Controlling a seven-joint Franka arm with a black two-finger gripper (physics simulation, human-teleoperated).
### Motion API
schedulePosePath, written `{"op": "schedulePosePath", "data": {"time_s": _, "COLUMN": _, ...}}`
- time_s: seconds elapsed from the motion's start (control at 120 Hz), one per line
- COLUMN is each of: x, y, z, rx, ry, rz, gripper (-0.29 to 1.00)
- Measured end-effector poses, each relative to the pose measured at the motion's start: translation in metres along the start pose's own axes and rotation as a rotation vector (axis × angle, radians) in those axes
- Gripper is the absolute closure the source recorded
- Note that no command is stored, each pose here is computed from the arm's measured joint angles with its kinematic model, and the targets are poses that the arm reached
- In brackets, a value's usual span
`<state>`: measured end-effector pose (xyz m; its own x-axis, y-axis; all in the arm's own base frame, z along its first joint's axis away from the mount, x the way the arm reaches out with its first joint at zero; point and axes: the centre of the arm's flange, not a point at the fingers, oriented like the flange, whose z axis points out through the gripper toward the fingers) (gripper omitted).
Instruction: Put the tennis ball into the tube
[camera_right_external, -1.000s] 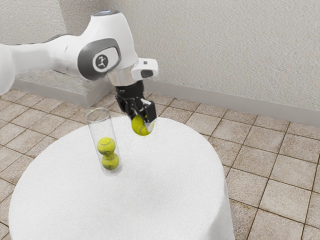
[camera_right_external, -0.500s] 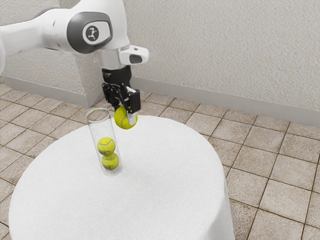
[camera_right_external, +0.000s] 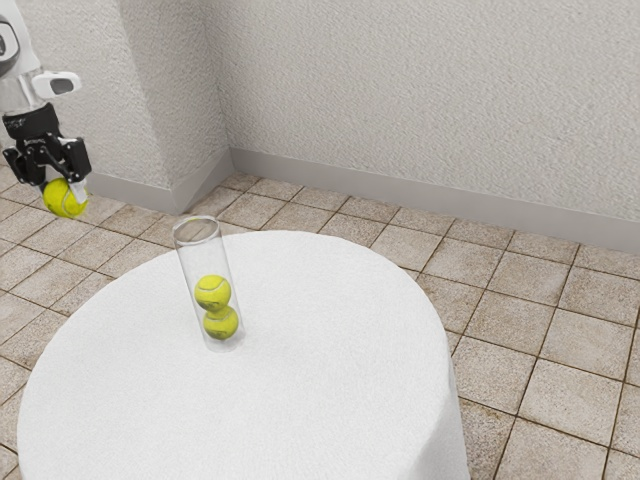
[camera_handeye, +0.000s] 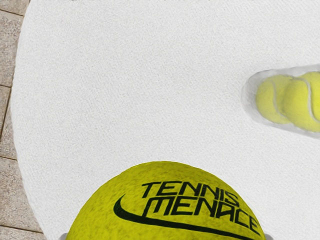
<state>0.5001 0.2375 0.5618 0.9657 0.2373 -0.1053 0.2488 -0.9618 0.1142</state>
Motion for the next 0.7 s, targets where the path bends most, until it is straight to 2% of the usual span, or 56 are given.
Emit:
{"op": "schedulePosePath", "data": {"time_s": 0.275, "x": -0.003, "y": 0.025, "z": -0.002, "rx": -0.019, "ry": 0.014, "rz": 0.048, "gripper": 0.34}}
{"op": "schedulePosePath", "data": {"time_s": 0.425, "x": 0.017, "y": 0.048, "z": 0.022, "rx": -0.044, "ry": 0.005, "rz": 0.061, "gripper": 0.34}}
{"op": "schedulePosePath", "data": {"time_s": 0.492, "x": 0.029, "y": 0.093, "z": 0.034, "rx": -0.046, "ry": 0.001, "rz": 0.126, "gripper": 0.33}}
{"op": "schedulePosePath", "data": {"time_s": 0.608, "x": 0.035, "y": 0.241, "z": 0.055, "rx": -0.029, "ry": -0.011, "rz": 0.354, "gripper": 0.34}}
{"op": "schedulePosePath", "data": {"time_s": 0.642, "x": 0.038, "y": 0.253, "z": 0.056, "rx": -0.031, "ry": -0.006, "rz": 0.370, "gripper": 0.34}}
{"op": "schedulePosePath", "data": {"time_s": 0.7, "x": 0.051, "y": 0.238, "z": 0.052, "rx": -0.040, "ry": 0.014, "rz": 0.339, "gripper": 0.34}}
